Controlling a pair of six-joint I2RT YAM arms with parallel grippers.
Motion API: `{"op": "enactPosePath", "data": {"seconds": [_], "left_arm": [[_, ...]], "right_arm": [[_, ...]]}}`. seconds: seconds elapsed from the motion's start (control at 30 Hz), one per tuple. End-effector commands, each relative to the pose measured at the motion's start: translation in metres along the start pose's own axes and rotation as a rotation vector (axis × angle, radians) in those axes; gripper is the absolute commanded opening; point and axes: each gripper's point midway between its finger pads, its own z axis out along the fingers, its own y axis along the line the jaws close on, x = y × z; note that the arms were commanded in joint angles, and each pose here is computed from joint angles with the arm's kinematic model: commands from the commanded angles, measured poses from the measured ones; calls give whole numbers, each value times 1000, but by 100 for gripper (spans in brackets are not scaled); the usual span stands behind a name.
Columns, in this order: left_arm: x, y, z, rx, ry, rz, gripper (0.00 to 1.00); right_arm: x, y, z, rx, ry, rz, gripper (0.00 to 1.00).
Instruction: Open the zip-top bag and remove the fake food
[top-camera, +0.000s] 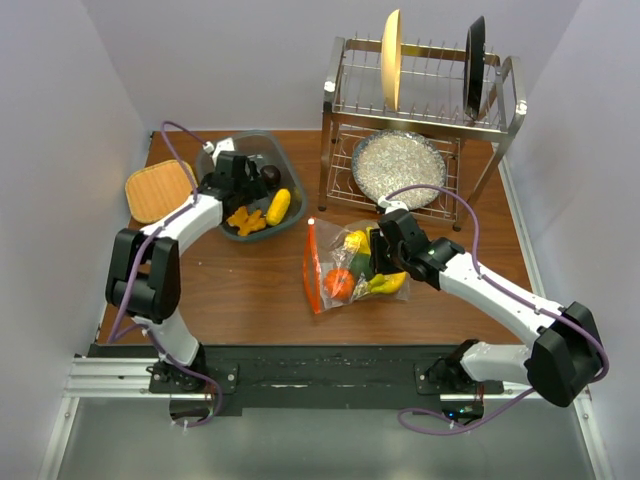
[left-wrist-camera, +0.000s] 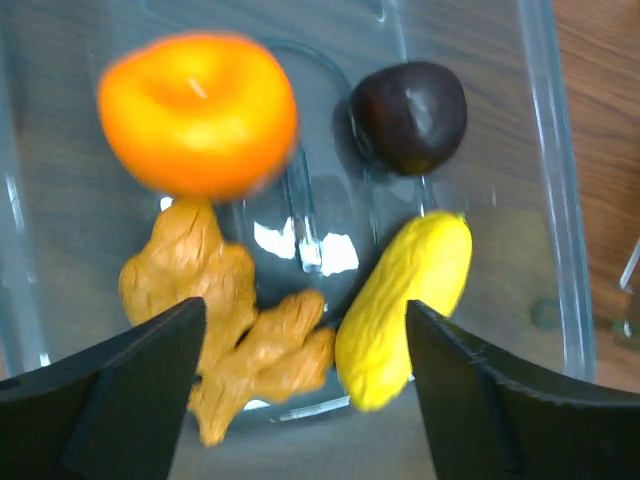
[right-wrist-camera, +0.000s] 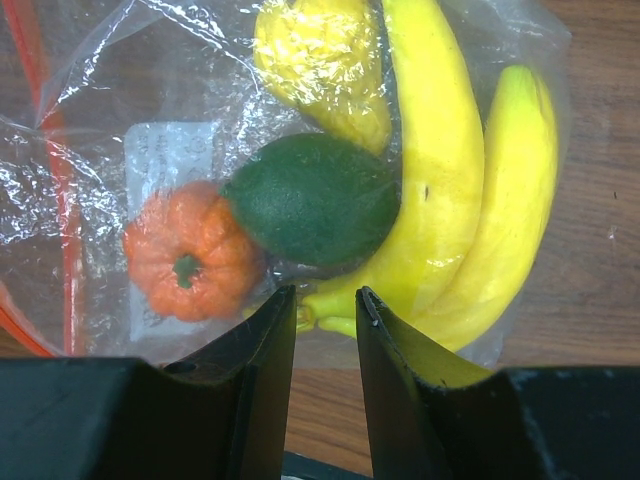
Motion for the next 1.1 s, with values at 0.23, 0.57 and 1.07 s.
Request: {"op": "enactPosePath", "data": {"seconds": [0.23, 0.57, 1.07], "left_arm": [[81, -38, -111, 224, 71, 70, 49], [176, -109, -161, 504, 233, 83, 43], [230, -161, -152, 638, 324, 109, 65]], "right_arm": [[-12, 17, -12, -86, -32, 1, 34], [4, 42, -4, -132, 0, -9, 33], [27, 40, 28, -93, 72, -18, 31]]}}
